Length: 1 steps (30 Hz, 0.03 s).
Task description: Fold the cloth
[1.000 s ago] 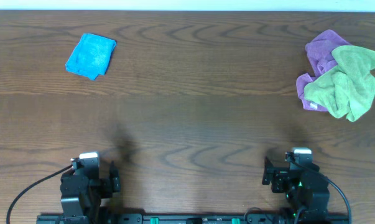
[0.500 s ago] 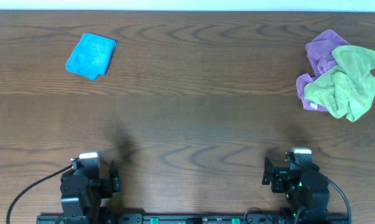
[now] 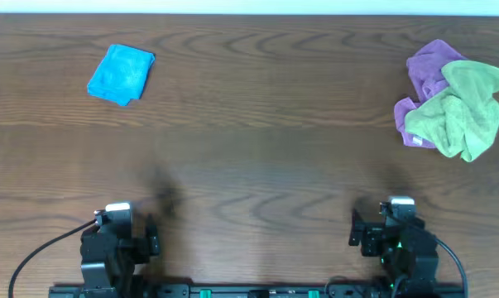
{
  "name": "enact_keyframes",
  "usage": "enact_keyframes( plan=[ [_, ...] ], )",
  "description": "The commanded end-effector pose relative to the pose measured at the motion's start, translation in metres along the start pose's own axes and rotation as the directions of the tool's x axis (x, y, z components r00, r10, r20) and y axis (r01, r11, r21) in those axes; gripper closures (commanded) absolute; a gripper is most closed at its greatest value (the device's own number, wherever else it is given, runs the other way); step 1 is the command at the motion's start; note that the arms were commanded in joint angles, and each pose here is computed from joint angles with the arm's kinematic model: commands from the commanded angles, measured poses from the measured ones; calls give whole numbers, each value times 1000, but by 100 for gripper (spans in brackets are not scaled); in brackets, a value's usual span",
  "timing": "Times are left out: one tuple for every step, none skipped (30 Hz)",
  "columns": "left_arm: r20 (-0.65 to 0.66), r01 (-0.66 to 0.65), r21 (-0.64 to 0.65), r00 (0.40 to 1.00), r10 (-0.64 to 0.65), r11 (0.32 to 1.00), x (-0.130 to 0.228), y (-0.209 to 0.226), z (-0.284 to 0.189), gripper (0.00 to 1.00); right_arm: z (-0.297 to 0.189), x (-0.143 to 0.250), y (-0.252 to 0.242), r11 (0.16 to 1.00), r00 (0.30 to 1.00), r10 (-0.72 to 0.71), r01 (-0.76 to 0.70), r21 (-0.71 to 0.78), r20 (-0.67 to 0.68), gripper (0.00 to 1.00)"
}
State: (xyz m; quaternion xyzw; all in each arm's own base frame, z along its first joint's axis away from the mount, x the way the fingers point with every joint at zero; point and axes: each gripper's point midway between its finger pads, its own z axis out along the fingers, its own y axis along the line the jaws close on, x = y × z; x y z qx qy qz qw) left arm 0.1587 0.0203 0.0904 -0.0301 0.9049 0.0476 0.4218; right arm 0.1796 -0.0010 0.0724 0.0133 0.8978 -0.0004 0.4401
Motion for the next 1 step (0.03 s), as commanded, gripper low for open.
enact_keyframes(
  plan=[
    [-24,-16,4,1000,16,1000,7,-1,1,5,2,4,0,1000,1000,-14,14,-1,-7,1]
  ],
)
